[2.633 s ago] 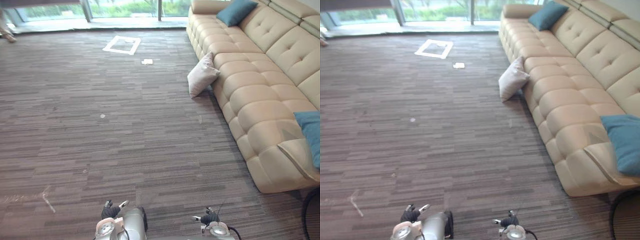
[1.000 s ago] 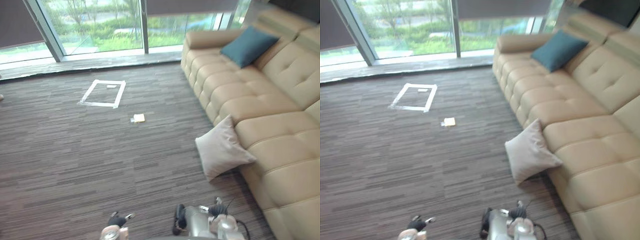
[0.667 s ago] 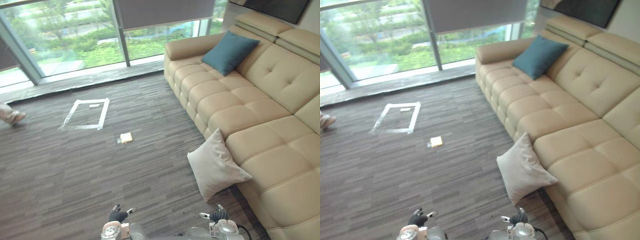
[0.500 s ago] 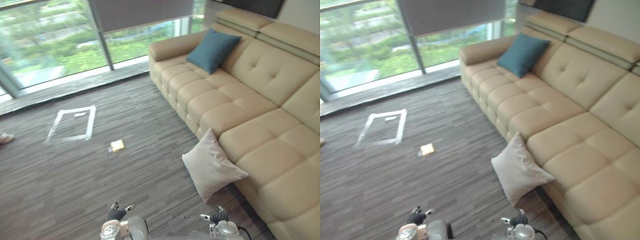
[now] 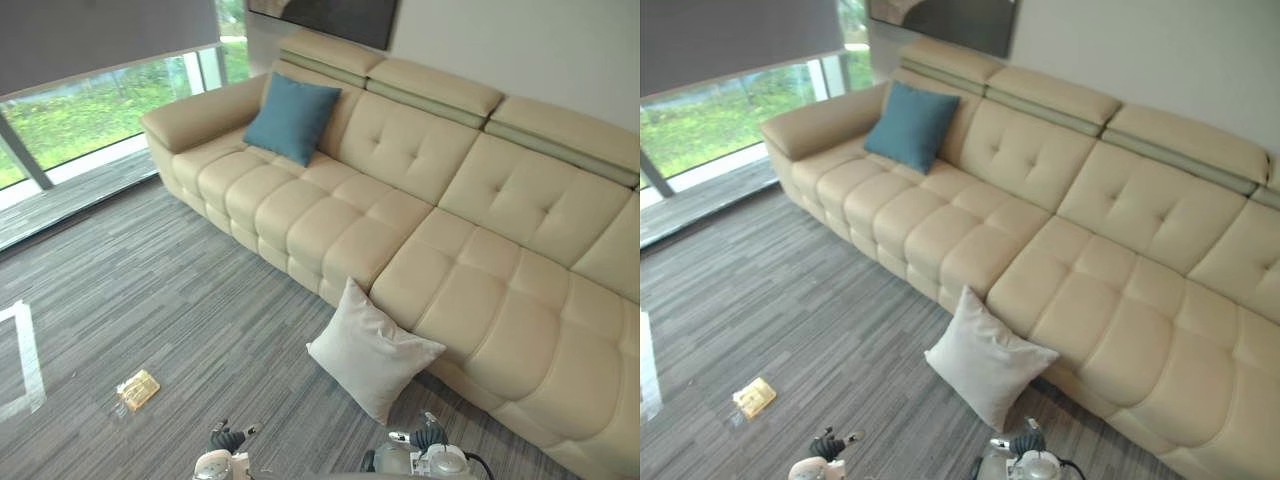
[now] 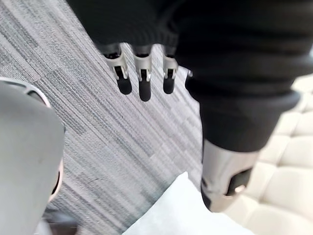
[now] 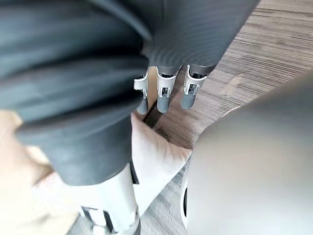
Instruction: Pick up cushions and gather them together orderly.
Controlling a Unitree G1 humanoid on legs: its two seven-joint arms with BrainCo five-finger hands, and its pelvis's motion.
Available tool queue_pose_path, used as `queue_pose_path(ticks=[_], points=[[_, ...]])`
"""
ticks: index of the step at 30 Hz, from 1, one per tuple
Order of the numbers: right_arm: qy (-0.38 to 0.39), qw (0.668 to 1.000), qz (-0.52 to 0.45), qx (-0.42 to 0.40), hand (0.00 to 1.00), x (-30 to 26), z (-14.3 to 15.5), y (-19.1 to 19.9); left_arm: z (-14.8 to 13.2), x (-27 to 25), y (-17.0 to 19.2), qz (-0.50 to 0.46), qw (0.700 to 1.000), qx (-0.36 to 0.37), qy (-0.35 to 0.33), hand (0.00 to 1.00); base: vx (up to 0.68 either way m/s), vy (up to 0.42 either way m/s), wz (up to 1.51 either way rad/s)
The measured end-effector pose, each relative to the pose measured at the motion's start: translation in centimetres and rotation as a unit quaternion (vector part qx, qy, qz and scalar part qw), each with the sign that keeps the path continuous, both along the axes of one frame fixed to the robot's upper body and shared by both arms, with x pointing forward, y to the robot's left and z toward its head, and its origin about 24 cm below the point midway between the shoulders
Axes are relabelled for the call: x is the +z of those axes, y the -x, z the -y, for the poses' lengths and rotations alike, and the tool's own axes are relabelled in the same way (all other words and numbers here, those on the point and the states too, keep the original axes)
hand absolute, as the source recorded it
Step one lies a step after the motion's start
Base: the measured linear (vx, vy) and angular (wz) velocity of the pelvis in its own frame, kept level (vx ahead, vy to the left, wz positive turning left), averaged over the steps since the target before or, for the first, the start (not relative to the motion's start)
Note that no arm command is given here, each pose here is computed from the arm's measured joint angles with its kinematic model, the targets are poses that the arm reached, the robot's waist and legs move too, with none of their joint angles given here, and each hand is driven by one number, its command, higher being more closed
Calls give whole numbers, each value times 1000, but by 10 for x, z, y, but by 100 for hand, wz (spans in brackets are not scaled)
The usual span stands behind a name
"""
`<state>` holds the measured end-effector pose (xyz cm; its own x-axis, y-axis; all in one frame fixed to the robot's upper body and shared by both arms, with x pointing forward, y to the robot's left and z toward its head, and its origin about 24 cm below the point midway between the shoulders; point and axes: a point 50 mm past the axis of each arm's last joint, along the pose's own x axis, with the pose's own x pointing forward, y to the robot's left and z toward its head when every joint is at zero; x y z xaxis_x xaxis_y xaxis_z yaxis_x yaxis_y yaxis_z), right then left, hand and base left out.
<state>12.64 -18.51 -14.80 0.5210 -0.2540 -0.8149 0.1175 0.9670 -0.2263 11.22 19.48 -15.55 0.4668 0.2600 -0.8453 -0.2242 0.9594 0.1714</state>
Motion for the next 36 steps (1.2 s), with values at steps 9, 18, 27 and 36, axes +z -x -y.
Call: queue_pose_path(ticks=[9, 18, 27, 36], points=[[14, 1000, 6, -15, 0, 3, 12, -1, 22, 5, -11, 32, 999, -23, 22, 0, 274, -86, -29], [13, 1000, -19, -2, 0, -4, 4, 11, 6, 3, -4, 20, 1000, -5, 5, 0, 189, 201, -100], [-3, 999, -40, -9, 0, -9, -6, 22, -3, 0, 2, -2, 1000, -16, -7, 0, 126, 126, -49], [17, 999, -37, -11, 0, -7, 8, 21, 12, -4, 7, -9, 1000, -9, 9, 0, 10, -38, -20]])
